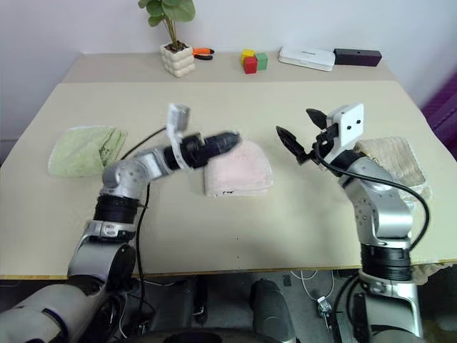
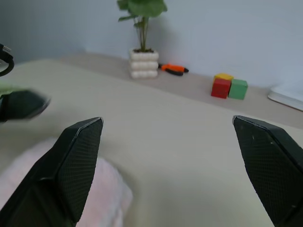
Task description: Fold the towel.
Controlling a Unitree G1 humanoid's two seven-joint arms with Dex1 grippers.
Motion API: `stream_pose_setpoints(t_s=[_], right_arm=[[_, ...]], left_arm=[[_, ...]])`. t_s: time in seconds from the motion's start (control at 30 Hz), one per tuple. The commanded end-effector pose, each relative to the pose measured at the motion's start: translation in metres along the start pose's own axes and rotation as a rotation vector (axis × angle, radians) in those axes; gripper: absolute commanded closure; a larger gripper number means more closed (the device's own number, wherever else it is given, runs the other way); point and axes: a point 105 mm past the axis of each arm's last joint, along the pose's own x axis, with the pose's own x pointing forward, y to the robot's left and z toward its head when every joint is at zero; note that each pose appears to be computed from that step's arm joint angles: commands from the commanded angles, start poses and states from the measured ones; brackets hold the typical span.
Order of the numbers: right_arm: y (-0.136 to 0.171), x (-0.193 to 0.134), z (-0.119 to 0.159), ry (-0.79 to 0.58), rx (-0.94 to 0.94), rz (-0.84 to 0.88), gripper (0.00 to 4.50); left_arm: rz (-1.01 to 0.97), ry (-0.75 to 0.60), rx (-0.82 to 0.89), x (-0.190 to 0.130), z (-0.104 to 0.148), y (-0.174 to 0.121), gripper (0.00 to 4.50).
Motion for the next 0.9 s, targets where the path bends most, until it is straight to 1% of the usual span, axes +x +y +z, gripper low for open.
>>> stream_pose_setpoints(t_s=[0.03, 0.07, 0.13, 0.23, 0.3, 0.37, 0.43, 0.5, 0.53, 0.63, 0.67, 0.77, 0.9], right_arm=[[0.033, 0.013, 0.006, -0.077, 0.073, 0.03, 1.35], [0.04, 0.016, 0.002, -0.068, 0.063, 0.029, 1.8], [0.052, 0.023, -0.005, -0.065, 0.086, -0.004, 2.89], [0.07, 0.034, -0.014, -0.072, 0.135, -0.038, 4.41], [0.073, 0.043, -0.018, -0.078, 0.156, -0.1, 4.5], [0.072, 0.048, -0.024, -0.068, 0.161, -0.149, 4.5], [0.073, 0.053, -0.036, -0.025, 0.156, -0.175, 4.5], [0.08, 0.057, -0.052, 0.024, 0.174, -0.17, 4.5], [0.081, 0.057, -0.068, 0.087, 0.196, -0.185, 4.5], [0.081, 0.054, -0.096, 0.214, 0.203, -0.218, 4.5], [0.081, 0.054, -0.099, 0.23, 0.191, -0.223, 4.5], [0.065, 0.045, -0.114, 0.297, 0.163, -0.307, 4.5], [0.045, 0.038, -0.116, 0.305, 0.146, -0.395, 4.5]], left_arm=[[0.144, -0.136, 0.028, -0.007, 0.013, 0.018, 0.56], [0.154, -0.158, 0.018, -0.007, 0.013, 0.019, 0.83], [0.189, -0.202, 0.027, -0.007, 0.011, 0.02, 1.85], [0.213, -0.221, 0.05, 0.002, 0.0, 0.015, 3.37], [0.225, -0.195, 0.049, 0.01, -0.011, 0.012, 4.45], [0.246, -0.177, 0.044, 0.013, -0.018, 0.012, 4.49], [0.284, -0.158, 0.032, 0.015, -0.025, 0.017, 4.49], [0.318, -0.111, 0.033, 0.015, -0.036, 0.023, 4.49], [0.354, -0.085, 0.023, 0.014, -0.042, 0.029, 4.49], [0.422, -0.041, 0.017, 0.011, -0.052, 0.04, 4.49], [0.432, -0.031, 0.027, 0.011, -0.054, 0.042, 4.49], [0.464, 0.003, 0.019, 0.006, -0.063, 0.048, 4.49], [0.496, 0.051, 0.025, -0.002, -0.073, 0.055, 4.49]])
